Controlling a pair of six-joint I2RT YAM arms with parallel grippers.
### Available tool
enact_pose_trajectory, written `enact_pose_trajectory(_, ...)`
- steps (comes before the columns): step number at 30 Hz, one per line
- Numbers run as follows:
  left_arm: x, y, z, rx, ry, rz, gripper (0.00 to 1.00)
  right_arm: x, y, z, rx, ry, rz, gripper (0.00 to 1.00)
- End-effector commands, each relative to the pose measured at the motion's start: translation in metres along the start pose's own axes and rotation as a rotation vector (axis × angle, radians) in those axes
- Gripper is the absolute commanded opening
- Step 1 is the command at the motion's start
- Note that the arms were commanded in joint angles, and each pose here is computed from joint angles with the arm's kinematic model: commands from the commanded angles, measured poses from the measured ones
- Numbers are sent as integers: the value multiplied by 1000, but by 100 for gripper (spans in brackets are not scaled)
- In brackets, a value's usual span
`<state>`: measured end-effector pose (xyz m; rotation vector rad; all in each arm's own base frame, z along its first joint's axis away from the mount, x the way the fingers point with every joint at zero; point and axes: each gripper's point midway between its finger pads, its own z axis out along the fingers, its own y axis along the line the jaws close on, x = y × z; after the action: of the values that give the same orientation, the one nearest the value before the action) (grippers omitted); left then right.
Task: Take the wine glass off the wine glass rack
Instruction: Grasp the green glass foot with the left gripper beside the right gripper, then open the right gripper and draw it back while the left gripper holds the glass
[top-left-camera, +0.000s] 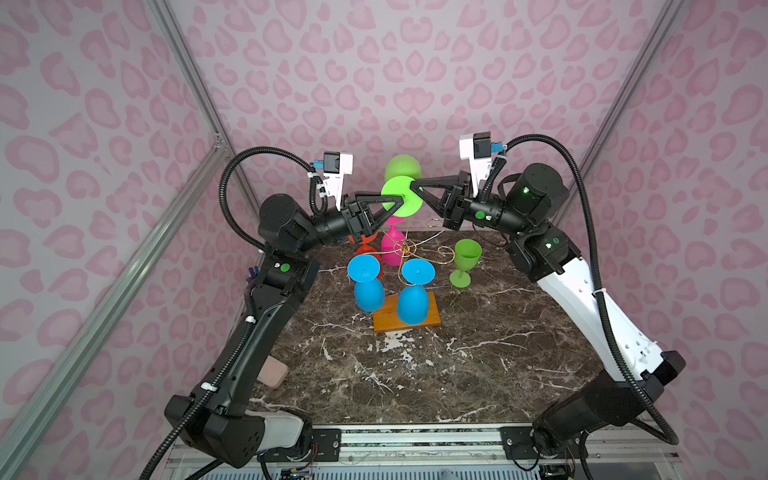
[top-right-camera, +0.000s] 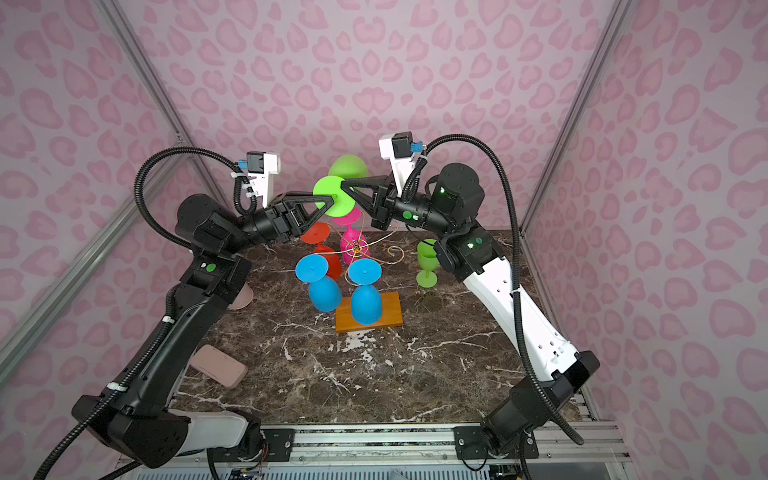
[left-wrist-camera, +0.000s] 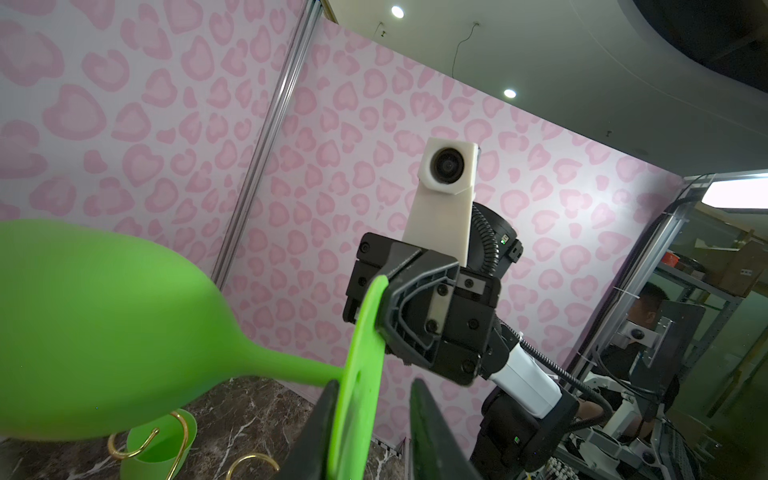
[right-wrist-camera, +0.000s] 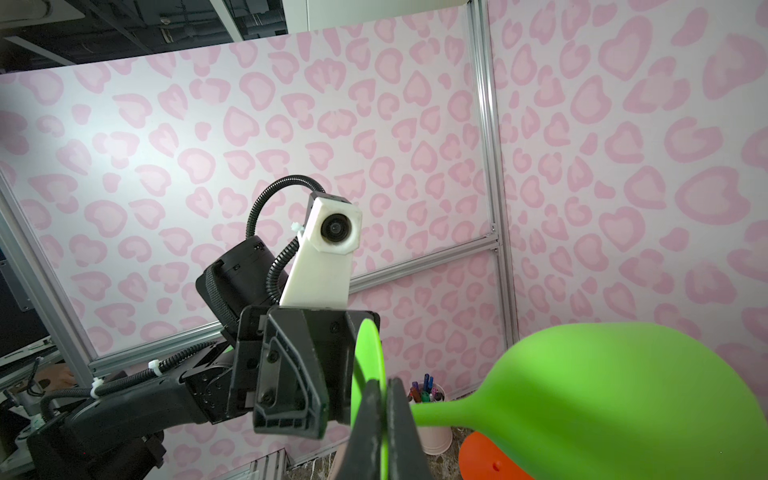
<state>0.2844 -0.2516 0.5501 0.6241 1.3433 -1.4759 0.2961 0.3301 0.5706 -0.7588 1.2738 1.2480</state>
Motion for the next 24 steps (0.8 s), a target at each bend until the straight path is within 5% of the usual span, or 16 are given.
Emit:
enact_pose_trajectory(1,-6,-14,1,48,-3,32,22,-4,0,2,5,-21,-14,0)
enact_pose_trajectory(8,-10,-21,1,64,-10,21,4,-2,-1,3,8,-15,-11,0)
enact_pose_trajectory(13,-28,-26,1,55,-59,-50,4,1,-2,0,30,0,-23,2)
enact_pose_trajectory(18,-45,-29,1,38,-117,-126,4,-6,-4,-24,129,0,-101,59)
enact_pose_trajectory(24,-68,-22,-7,-18,-247,-250,3,-6,-33,-69,361,-38,-239,80)
